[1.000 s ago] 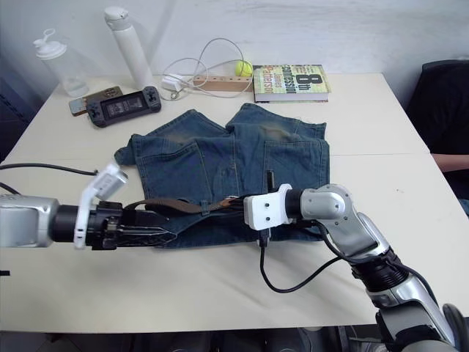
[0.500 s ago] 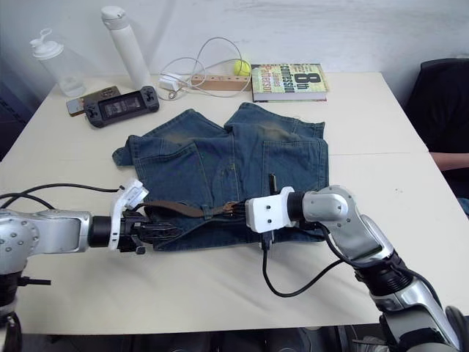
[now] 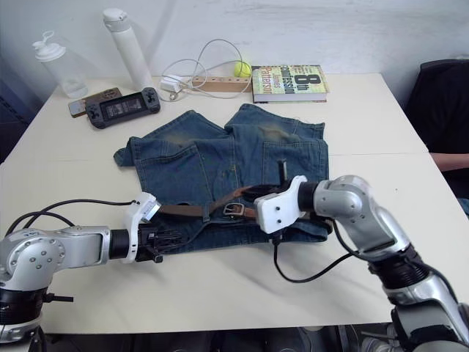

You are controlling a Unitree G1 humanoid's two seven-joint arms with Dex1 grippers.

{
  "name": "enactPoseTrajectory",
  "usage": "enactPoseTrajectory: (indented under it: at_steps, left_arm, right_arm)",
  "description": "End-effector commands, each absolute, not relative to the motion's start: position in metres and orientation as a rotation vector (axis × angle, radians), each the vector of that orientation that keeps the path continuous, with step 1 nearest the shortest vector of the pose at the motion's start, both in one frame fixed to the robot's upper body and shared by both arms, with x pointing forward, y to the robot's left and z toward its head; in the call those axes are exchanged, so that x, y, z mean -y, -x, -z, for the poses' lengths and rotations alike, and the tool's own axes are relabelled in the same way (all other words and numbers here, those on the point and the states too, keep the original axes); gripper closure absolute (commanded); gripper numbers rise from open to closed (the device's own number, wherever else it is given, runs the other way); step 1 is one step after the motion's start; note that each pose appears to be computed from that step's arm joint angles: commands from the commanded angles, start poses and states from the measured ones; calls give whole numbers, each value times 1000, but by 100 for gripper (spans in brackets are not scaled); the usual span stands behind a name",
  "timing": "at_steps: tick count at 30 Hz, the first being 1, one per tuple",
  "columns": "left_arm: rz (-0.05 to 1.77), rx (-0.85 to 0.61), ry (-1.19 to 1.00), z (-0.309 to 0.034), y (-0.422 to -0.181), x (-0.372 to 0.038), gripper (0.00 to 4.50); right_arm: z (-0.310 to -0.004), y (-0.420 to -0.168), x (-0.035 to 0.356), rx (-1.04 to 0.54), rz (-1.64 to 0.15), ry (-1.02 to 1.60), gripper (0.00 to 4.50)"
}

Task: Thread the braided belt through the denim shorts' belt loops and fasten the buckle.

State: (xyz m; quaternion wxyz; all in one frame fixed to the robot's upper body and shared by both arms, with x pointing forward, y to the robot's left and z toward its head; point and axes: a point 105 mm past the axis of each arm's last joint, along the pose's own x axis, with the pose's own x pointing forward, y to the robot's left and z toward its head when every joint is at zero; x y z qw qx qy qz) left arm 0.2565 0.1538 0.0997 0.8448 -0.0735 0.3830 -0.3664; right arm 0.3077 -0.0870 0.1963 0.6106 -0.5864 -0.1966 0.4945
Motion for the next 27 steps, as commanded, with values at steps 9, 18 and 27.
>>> enactPoseTrajectory:
  at_steps: [9,18,27]
  left_arm:
    - [747,-919,84,-77,-246,-164,442]
    - [870,-728,89,-119,-258,-151,442]
    - [1297,-605,-36,-212,-210,-147,153]
  right_arm:
    - [-235,-333,149,390,-1122,1594,450]
    - [-229,-332,142,383,-1143,1522,450]
    - [-232,-333,140,385,-1118,1502,450]
